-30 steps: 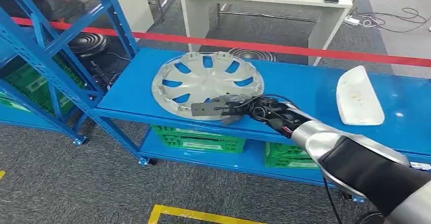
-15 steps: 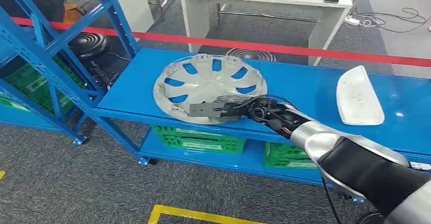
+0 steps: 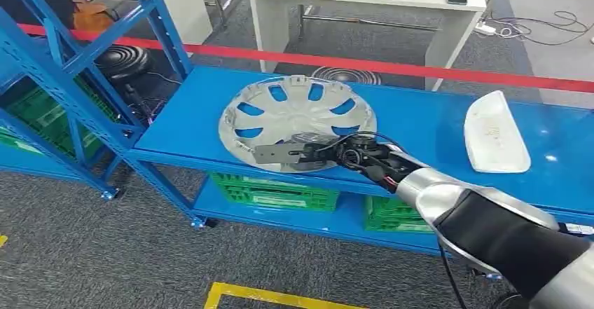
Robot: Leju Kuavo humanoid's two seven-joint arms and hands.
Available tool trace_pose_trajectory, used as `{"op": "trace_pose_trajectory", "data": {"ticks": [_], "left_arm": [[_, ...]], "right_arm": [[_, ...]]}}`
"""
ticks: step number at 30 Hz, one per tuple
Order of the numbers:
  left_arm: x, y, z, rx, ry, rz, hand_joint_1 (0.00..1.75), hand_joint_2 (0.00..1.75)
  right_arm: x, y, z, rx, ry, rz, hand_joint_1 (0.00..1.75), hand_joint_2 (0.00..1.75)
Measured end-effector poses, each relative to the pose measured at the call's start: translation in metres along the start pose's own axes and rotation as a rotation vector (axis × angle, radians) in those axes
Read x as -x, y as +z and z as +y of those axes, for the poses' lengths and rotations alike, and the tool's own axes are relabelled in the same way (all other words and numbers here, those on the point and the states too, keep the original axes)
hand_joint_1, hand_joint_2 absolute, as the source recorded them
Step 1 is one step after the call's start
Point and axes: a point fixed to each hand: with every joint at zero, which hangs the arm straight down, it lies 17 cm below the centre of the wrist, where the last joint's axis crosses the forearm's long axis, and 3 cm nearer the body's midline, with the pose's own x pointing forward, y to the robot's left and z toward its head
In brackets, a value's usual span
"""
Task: Take the parts from the cabinet and place them on the table.
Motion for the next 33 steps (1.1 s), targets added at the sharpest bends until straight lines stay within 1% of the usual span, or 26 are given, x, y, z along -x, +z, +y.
{"op": "trace_pose_trajectory", "data": {"ticks": [2, 18, 22, 25, 27, 33], "left_arm": [[0.0, 0.0, 0.0, 0.0, 0.0, 0.0, 0.0, 1.75], [0.0, 0.0, 0.0, 0.0, 0.008, -0.002, 0.0, 1.75], [-0.001, 0.0, 0.003, -0.016, 0.026, -0.01, 0.0, 1.75], [-0.001, -0.001, 0.003, -0.019, 0.037, -0.011, 0.0, 1.75], [0.0, -0.001, 0.004, -0.023, 0.043, -0.01, 0.0, 1.75], [0.002, -0.001, 0.007, -0.036, 0.05, -0.008, 0.0, 1.75]], "right_arm": [[0.0, 0.0, 0.0, 0.0, 0.0, 0.0, 1.75, 1.75], [-0.003, 0.0, 0.0, 0.006, -0.012, -0.003, 1.75, 1.75], [-0.003, 0.0, 0.001, 0.007, -0.015, -0.004, 1.75, 1.75], [-0.017, 0.0, -0.002, 0.033, -0.083, -0.068, 1.75, 1.75], [-0.031, 0.001, -0.009, 0.072, -0.165, -0.146, 1.75, 1.75], [-0.078, 0.017, -0.059, 0.245, -0.466, -0.379, 1.75, 1.75]]}}
